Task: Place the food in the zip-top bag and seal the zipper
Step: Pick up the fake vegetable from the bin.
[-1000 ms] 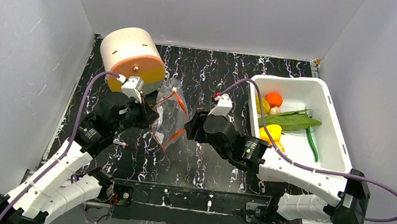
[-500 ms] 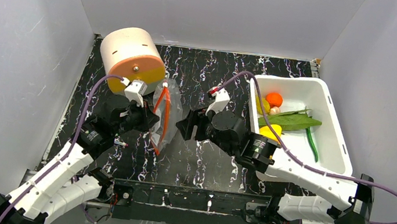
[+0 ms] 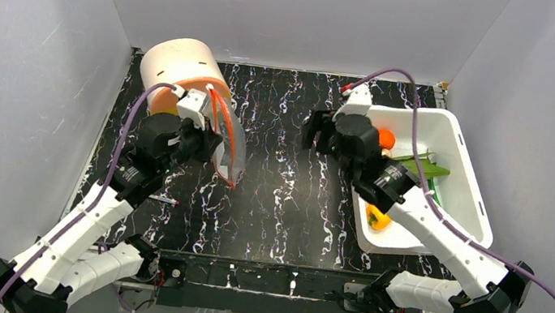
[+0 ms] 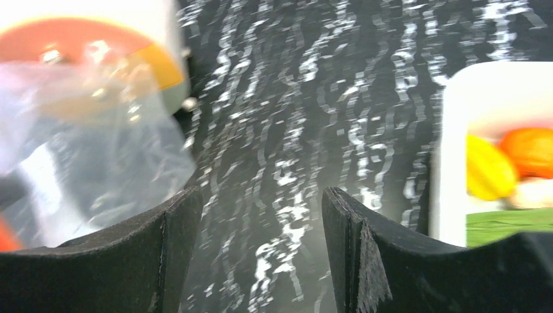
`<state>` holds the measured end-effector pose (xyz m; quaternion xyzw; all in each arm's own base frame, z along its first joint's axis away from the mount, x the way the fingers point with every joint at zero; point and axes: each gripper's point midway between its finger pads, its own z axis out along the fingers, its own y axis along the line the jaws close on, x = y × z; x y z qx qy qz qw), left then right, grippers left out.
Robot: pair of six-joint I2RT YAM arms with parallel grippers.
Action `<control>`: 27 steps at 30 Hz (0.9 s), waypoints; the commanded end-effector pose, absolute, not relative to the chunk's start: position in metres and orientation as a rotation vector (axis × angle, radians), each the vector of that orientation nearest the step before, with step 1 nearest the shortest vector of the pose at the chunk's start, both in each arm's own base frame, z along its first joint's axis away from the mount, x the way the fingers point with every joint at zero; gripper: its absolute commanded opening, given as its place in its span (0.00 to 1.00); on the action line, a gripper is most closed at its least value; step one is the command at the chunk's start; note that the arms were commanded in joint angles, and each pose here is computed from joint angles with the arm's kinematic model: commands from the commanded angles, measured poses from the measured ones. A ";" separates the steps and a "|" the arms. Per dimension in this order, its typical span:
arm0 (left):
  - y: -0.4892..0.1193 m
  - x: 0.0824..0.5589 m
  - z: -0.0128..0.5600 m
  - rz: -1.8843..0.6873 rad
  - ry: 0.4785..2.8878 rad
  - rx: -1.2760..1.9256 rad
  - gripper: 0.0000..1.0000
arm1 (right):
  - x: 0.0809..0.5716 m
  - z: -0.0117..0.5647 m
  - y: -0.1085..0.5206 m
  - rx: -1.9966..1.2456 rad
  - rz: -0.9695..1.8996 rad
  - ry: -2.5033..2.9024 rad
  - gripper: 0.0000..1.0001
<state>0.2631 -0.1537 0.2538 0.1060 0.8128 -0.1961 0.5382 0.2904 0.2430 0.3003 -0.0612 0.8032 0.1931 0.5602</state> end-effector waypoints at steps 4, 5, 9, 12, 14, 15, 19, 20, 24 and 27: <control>-0.170 0.250 0.219 -0.531 2.064 0.386 0.00 | 0.348 0.327 0.164 -0.006 0.261 1.843 0.66; -0.172 0.246 0.214 -0.549 2.079 0.399 0.00 | 0.354 0.321 0.153 0.033 0.237 1.860 0.67; -0.177 0.230 0.193 -0.598 2.111 0.501 0.00 | 0.368 0.288 0.118 0.111 0.166 1.945 0.68; -0.184 0.222 0.189 -0.665 2.109 0.512 0.00 | 0.379 0.262 0.084 0.229 0.083 2.005 0.67; -0.192 0.219 0.192 -0.733 2.076 0.516 0.00 | 0.382 0.243 0.054 0.369 0.015 2.033 0.67; -0.196 0.216 0.192 -0.769 2.064 0.526 0.00 | 0.383 0.235 0.044 0.425 0.011 2.043 0.67; -0.200 0.212 0.185 -0.792 2.079 0.580 0.00 | 0.383 0.203 0.011 0.631 -0.011 2.059 0.68; -0.199 0.212 0.182 -0.782 2.089 0.582 0.00 | 0.383 0.197 0.002 0.711 -0.034 2.041 0.68; -0.204 0.209 0.179 -0.822 2.100 0.601 0.00 | 0.378 0.178 -0.025 1.025 -0.099 1.967 0.71; -0.207 0.207 0.177 -0.841 2.110 0.614 0.00 | 0.379 0.169 -0.035 1.176 -0.097 1.895 0.74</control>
